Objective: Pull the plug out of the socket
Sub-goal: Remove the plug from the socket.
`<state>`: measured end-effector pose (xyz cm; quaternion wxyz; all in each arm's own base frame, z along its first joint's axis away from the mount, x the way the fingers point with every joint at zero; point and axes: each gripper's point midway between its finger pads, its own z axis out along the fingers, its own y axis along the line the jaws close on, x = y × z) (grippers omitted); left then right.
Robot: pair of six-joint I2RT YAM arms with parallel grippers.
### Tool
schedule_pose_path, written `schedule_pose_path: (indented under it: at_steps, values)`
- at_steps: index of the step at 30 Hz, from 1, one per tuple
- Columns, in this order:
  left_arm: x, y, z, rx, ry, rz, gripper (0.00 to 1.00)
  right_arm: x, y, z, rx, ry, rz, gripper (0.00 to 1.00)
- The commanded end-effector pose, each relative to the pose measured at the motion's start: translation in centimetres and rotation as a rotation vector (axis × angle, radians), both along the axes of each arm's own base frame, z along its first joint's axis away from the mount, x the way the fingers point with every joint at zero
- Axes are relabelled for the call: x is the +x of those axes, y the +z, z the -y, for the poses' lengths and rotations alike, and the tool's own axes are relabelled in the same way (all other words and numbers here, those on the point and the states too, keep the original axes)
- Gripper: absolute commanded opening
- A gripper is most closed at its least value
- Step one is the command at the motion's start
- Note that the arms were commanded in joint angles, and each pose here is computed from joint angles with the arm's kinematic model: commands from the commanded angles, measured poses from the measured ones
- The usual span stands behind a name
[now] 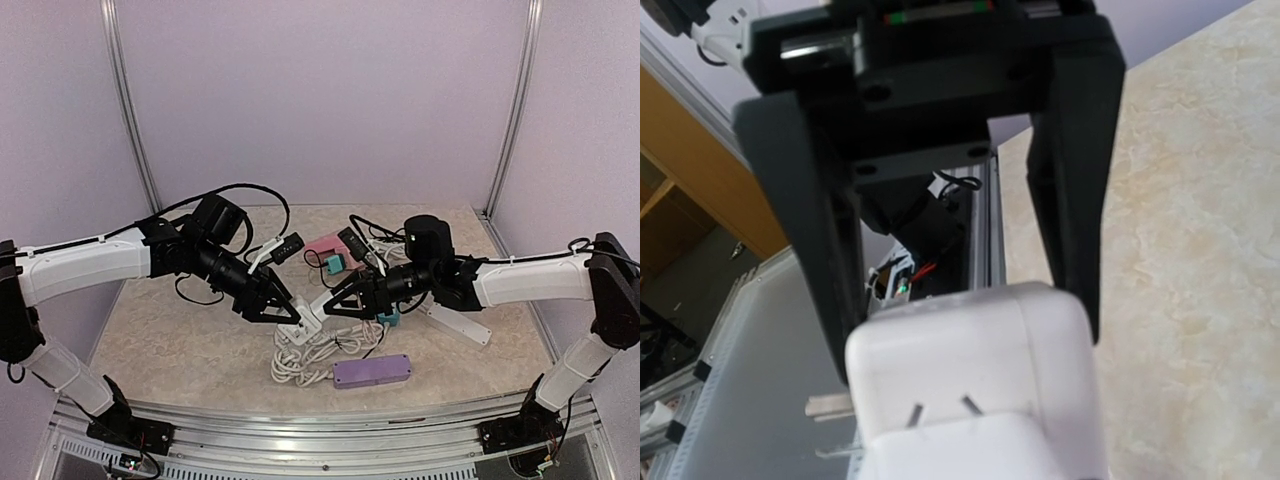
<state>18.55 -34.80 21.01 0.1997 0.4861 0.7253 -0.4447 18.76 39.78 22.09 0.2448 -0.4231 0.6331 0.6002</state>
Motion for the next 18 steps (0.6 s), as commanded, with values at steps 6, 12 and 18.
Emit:
schedule_pose_path:
  at_steps: [6,12,18]
  values:
    - [0.9,2.9,0.5,-0.115,-0.023,0.033,0.13,0.9,1.7,0.0,-0.058,-0.078,0.129,0.00]
    - [1.9,2.8,0.0,-0.113,-0.001,0.016,0.12,0.8,1.0,-0.4,-0.125,-0.098,0.171,0.00]
    - [2.1,2.4,0.0,-0.102,0.006,0.011,0.12,0.8,1.6,-0.4,-0.117,-0.110,0.187,0.00]
